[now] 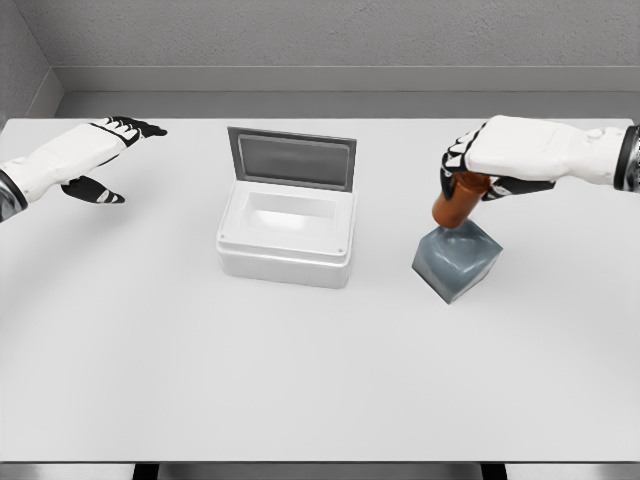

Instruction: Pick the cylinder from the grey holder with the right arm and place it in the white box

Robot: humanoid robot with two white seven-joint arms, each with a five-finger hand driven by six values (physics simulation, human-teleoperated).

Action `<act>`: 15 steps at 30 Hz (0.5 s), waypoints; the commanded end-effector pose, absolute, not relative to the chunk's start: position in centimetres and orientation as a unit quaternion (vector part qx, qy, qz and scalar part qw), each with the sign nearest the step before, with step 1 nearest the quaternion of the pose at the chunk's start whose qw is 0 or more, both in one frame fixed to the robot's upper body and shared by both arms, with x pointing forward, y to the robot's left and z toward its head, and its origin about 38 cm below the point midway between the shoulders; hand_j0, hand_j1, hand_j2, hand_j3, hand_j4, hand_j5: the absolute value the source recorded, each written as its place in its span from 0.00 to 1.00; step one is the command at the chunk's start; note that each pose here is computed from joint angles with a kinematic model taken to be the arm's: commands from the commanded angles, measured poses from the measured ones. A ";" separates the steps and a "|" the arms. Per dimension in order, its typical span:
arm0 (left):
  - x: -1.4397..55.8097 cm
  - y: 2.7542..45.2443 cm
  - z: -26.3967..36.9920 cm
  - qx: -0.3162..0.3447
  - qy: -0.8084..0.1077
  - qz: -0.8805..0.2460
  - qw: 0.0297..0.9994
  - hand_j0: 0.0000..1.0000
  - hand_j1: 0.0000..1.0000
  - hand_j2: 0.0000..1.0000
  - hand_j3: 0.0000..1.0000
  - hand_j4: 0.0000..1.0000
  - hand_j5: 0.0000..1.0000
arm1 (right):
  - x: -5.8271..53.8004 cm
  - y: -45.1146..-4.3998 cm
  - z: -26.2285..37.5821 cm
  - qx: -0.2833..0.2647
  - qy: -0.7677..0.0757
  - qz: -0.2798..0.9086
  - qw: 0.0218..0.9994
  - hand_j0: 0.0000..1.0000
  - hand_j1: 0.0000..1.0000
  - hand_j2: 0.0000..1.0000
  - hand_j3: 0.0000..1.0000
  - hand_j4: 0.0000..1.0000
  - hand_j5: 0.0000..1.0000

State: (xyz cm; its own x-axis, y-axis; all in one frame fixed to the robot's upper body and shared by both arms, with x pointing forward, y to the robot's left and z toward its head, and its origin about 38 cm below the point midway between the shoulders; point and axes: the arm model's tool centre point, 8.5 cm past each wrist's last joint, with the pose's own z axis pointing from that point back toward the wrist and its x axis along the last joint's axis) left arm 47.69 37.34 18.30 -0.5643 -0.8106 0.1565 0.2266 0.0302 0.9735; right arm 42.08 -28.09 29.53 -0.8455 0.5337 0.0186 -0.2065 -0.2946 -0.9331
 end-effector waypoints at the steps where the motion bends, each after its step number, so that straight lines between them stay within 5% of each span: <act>1: 47.7 37.4 18.4 0.244 -0.600 -0.649 0.399 1.00 1.00 1.00 1.00 1.00 1.00 | 42.2 -27.7 29.6 -0.146 -0.552 0.787 0.233 0.43 0.43 0.43 0.43 0.43 0.43; 15: 47.7 37.5 18.4 0.245 -0.599 -0.650 0.399 1.00 1.00 1.00 1.00 1.00 1.00 | 42.7 -24.7 30.3 -0.133 -0.580 0.777 0.207 0.43 0.43 0.43 0.43 0.43 0.43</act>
State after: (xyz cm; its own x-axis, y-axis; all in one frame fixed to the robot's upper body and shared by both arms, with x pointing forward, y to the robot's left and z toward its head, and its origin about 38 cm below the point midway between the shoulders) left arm 47.69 37.41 18.34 -0.5633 -0.8114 0.1557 0.2266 0.0295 0.9735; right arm 42.59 -25.13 30.28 -0.8758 0.4819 0.0251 -0.1667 -0.2534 -0.9529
